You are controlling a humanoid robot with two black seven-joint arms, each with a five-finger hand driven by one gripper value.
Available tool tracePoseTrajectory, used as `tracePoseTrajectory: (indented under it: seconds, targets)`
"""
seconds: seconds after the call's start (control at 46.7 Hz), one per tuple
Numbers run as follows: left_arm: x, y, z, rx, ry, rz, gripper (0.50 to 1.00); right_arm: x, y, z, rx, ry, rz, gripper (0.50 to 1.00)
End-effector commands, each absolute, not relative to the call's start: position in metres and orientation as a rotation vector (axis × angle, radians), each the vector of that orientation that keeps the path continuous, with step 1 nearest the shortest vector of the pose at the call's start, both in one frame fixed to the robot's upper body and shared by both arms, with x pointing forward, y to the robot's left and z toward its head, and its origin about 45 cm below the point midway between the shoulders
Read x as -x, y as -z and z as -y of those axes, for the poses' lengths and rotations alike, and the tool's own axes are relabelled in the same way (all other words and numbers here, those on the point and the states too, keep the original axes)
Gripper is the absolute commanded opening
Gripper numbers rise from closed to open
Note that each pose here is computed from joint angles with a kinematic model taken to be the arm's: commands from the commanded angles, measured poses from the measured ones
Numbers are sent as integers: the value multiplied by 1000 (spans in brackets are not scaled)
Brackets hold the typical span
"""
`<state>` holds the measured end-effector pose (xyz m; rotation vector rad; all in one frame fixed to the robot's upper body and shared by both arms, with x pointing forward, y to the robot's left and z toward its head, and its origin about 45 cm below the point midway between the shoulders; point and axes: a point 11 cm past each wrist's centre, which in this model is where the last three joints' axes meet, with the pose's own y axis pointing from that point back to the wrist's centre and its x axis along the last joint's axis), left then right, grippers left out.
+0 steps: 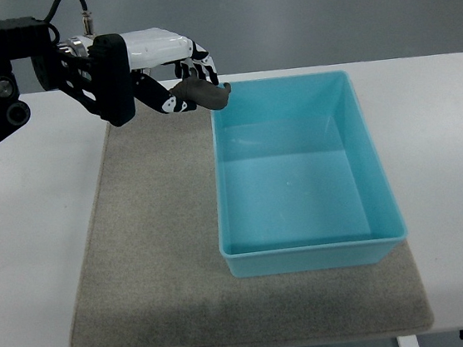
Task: Place brown hippo in blue box with left hand
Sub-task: 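Lift the hippo and carry it over the blue box, then open the left hand to release the hippo into the box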
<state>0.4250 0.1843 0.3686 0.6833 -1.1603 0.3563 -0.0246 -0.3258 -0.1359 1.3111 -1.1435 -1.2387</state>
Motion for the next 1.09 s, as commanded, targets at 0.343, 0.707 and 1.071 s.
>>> tracePoseTrajectory:
  seconds: [0.343,0.707,1.071]
  targets:
    - [-412,-331,-118,-642,-240,1128,500,25,136,326,-1311,1238,1143,936]
    - [-411,-301,-101,-662,-207,1081,500,25,136,326,-1311,1240,1143,936]
    - [-404,-281,-94,-638,-206,1020,891,25,136,326,-1310,1238,1144,936]
